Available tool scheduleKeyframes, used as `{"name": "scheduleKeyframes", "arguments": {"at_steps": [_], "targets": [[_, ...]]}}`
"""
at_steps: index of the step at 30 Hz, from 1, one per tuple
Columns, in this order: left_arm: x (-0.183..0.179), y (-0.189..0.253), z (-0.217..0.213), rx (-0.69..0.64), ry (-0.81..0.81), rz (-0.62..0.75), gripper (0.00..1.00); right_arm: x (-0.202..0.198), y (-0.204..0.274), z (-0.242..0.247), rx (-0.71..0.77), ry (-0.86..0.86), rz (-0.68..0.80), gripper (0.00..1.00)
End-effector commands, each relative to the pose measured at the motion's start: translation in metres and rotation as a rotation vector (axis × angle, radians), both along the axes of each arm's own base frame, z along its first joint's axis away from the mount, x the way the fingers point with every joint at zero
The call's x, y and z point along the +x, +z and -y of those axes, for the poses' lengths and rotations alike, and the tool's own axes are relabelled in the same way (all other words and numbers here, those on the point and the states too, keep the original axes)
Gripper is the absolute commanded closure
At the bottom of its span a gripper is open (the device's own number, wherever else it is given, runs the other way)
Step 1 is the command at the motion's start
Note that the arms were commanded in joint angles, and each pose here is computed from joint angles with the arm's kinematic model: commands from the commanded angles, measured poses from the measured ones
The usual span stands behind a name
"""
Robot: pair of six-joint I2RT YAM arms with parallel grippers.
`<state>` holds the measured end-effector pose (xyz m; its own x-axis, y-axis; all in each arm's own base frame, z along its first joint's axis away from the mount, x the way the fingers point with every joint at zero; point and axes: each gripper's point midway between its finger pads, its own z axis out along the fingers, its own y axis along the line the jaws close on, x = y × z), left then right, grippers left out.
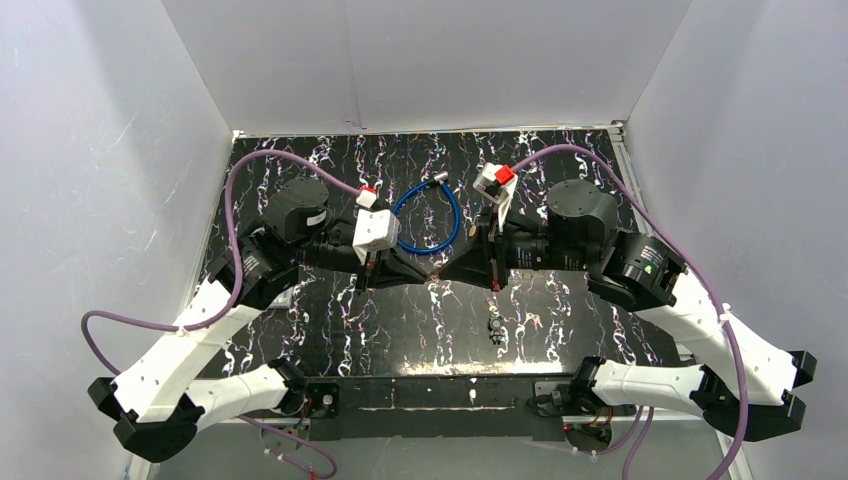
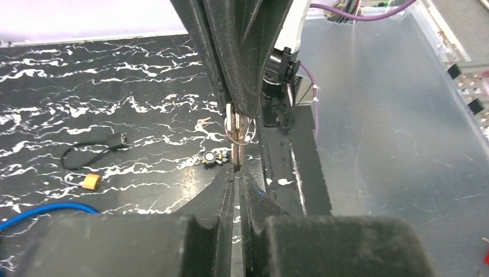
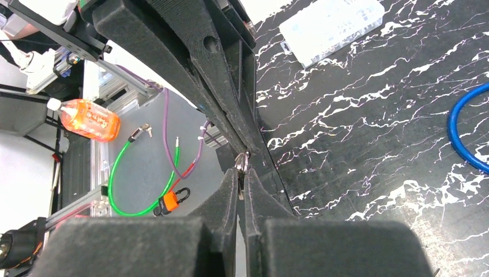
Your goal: Unlock with the key
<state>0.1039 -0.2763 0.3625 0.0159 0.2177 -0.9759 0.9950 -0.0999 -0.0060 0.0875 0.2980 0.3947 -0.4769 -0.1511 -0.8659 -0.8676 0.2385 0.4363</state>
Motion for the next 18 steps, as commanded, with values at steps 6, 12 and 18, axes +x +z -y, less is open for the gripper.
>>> {"name": "scheduleKeyframes", "arguments": {"at_steps": [6, 12, 18], "targets": [[-0.011, 0.027, 0.002, -0.060, -0.078, 0.063, 0.97, -0.002, 0.011, -0.007, 0.044, 0.017, 0.009, 0.99], [-0.027, 0.034, 0.002, -0.048, -0.125, -0.101, 0.52, -0.003, 0.015, -0.003, 0.041, 0.017, 0.035, 0.99], [-0.028, 0.020, -0.001, 0.011, -0.124, -0.149, 0.34, -0.009, 0.019, 0.002, 0.046, 0.037, 0.045, 0.99]]}}
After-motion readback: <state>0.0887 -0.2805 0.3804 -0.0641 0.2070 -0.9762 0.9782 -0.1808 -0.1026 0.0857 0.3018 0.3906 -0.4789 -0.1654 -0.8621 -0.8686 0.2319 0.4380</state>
